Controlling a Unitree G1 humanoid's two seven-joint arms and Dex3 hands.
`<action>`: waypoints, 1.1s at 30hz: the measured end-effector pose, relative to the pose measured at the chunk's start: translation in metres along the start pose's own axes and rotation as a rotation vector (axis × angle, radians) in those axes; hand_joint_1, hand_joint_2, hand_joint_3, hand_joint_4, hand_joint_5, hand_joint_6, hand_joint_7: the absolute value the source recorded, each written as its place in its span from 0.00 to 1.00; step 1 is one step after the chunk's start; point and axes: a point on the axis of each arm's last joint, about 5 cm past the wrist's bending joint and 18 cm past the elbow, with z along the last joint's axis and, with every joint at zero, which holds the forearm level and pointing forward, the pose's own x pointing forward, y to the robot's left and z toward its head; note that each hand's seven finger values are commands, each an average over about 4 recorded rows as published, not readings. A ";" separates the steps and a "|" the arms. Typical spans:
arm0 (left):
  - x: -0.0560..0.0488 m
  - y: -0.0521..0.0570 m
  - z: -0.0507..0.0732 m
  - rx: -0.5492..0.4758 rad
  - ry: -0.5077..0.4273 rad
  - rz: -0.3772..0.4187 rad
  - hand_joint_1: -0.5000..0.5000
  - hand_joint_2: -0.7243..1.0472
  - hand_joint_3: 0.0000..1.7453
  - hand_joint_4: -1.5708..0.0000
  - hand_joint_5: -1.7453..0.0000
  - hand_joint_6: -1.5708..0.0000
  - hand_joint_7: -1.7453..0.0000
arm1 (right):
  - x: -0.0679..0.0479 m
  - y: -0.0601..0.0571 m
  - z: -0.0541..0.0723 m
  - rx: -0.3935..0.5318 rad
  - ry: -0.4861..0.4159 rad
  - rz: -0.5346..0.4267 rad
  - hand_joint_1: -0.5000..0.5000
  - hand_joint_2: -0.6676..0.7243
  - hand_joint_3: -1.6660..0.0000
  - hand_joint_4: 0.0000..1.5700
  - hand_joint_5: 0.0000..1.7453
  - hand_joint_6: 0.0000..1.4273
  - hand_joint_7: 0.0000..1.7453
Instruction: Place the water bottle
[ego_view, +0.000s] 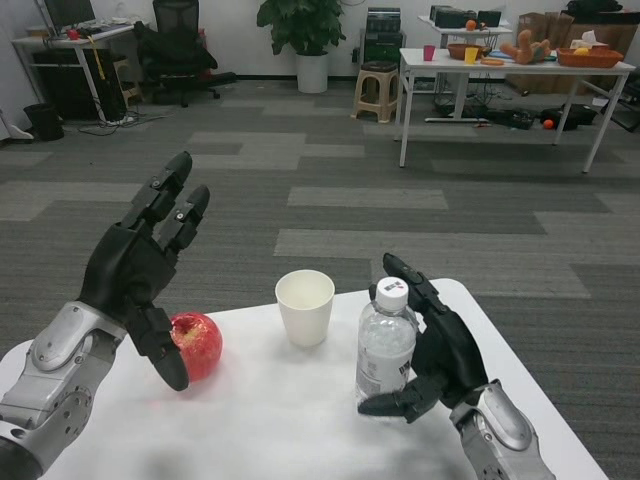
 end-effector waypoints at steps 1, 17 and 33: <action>0.000 0.000 0.000 0.000 0.000 0.000 0.00 0.05 0.05 1.00 1.00 1.00 1.00 | 0.000 0.000 -0.001 0.005 -0.005 0.001 0.11 0.76 0.95 0.00 0.00 0.00 0.00; 0.001 0.000 0.001 -0.001 -0.009 -0.001 0.00 0.05 0.05 1.00 1.00 1.00 1.00 | -0.005 -0.010 0.007 0.061 -0.215 -0.112 0.04 0.91 1.00 0.00 0.00 0.00 0.00; -0.010 0.007 0.002 -0.026 -0.016 0.042 0.00 0.05 0.05 1.00 1.00 1.00 1.00 | -0.023 -0.014 0.052 -0.017 -0.482 -0.168 0.04 0.91 1.00 0.00 0.00 0.00 0.00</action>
